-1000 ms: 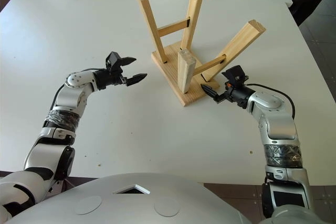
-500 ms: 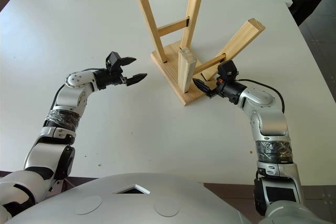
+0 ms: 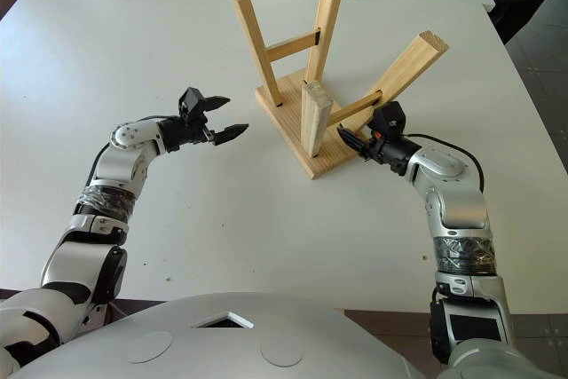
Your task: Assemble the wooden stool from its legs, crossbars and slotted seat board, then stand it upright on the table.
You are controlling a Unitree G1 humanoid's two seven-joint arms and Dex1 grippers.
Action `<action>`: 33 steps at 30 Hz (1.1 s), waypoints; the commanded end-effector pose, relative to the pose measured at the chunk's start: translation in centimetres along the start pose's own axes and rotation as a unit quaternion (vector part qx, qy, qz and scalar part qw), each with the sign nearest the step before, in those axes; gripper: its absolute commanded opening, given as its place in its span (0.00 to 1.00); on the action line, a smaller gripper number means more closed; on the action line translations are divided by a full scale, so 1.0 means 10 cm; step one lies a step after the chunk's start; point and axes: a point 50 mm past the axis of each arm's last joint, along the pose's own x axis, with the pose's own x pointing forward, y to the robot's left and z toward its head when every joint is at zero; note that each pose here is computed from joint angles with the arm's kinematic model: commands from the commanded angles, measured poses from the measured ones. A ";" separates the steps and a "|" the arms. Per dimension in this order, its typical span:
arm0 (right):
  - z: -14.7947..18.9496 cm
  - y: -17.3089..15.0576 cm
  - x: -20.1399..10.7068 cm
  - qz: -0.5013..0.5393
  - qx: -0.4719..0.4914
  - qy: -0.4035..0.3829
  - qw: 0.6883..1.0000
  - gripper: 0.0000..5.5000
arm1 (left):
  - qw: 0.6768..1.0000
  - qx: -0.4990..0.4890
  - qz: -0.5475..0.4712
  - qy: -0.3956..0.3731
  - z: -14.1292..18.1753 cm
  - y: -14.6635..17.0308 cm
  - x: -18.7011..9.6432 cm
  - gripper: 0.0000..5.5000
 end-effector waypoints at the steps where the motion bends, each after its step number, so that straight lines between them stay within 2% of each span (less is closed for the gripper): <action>1: 0.01 -0.02 -0.01 -0.005 -0.013 0.001 1.000 0.44 | 1.000 0.013 0.005 0.007 0.04 0.05 -0.02 0.80; 8: 0.05 -0.03 0.01 0.019 -0.040 0.009 0.999 0.24 | 0.999 0.015 0.043 0.006 0.12 0.29 -0.13 0.80; 17: 0.11 0.01 0.05 0.085 -0.096 0.022 0.991 0.24 | 0.997 0.022 0.064 0.029 0.06 0.45 -0.33 0.80; 22: 0.15 -0.07 0.10 0.114 -0.137 0.040 0.983 0.24 | 0.993 0.016 0.096 0.065 -0.08 0.60 -0.65 0.80; 28: 0.16 -0.02 0.18 0.194 -0.163 0.048 0.966 0.24 | 0.990 0.031 0.051 0.129 -0.26 0.55 -1.03 0.80; 33: 0.10 0.09 0.26 0.272 -0.173 0.069 0.944 0.24 | 0.989 0.038 0.052 0.130 -0.16 0.63 -1.03 0.80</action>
